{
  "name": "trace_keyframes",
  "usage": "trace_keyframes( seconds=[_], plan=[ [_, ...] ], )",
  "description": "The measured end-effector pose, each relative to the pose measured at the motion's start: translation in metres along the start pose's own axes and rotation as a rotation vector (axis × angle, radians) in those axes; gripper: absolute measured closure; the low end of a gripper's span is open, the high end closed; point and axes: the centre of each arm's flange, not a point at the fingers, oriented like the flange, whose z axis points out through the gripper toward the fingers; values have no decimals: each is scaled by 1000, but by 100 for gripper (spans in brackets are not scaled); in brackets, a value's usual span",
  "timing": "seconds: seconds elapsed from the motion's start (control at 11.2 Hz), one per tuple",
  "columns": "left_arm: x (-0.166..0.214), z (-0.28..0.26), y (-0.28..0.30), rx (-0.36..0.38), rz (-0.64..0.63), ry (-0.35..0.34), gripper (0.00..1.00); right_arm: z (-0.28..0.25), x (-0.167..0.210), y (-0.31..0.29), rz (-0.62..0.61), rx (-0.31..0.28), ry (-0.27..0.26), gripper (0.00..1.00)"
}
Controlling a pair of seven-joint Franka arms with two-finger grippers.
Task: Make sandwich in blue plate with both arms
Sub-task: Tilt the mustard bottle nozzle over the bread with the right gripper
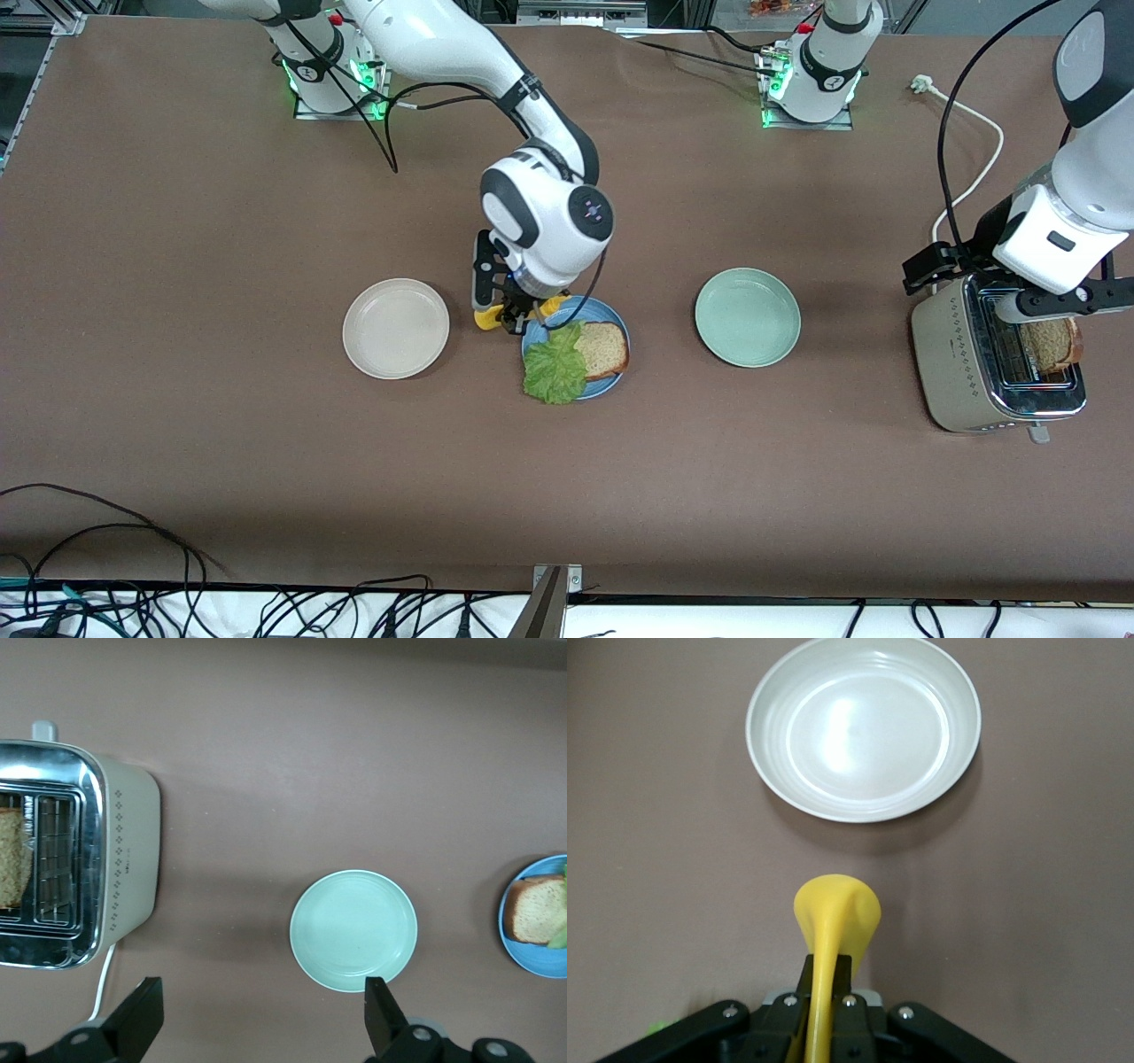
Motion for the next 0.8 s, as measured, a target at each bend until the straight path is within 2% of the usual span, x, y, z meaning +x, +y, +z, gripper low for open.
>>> trace_keyframes(
  seconds=[0.18, 0.53, 0.8],
  plan=[
    [-4, -4, 13, -7, 22, 6, 0, 4, -10, 8, -3, 61, 75, 92],
    [-6, -9, 14, -8, 25, 12, 0, 46, -10, 3, 15, 135, 227, 92],
    [-6, -9, 14, -8, 24, 12, 0, 55, -9, -4, 21, 179, 273, 92]
  ],
)
